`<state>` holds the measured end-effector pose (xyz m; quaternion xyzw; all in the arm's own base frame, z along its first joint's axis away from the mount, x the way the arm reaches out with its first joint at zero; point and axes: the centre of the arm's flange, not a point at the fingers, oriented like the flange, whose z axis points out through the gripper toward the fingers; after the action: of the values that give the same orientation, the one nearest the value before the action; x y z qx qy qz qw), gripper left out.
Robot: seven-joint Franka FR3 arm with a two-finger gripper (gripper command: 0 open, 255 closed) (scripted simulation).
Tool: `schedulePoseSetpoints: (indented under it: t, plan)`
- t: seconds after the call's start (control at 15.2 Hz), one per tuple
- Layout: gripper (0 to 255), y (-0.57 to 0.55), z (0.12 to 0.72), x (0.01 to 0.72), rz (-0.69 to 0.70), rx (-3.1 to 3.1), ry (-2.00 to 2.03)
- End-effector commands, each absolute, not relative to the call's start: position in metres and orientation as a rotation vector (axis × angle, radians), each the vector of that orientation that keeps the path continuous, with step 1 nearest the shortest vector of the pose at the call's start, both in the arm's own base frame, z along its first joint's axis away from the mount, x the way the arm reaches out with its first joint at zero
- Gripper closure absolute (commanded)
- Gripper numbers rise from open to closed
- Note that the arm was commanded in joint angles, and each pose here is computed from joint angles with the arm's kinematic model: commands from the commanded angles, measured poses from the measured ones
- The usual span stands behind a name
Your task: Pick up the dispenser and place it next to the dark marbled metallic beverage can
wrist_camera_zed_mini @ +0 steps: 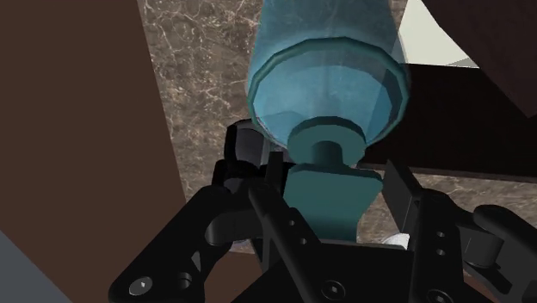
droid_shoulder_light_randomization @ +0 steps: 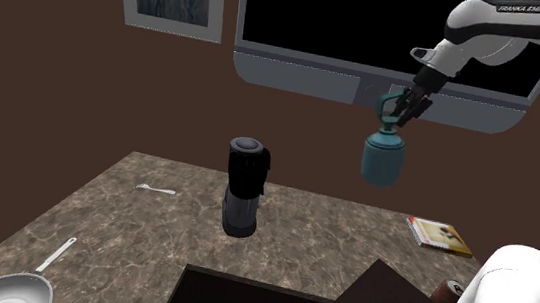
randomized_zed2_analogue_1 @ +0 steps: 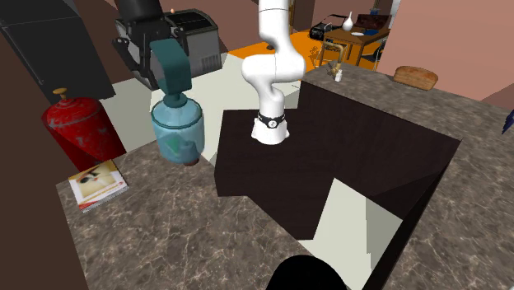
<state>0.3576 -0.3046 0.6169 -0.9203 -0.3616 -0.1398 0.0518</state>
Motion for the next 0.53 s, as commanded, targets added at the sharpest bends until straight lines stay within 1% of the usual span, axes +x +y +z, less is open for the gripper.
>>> schedulePoseSetpoints:
  t: [0.0,0.46]
  plan:
    - [255,-0.321,0.618,0.334,-0.426,-2.799,-1.101]
    - [255,-0.378,0.618,0.261,-0.426,-2.799,-1.101]
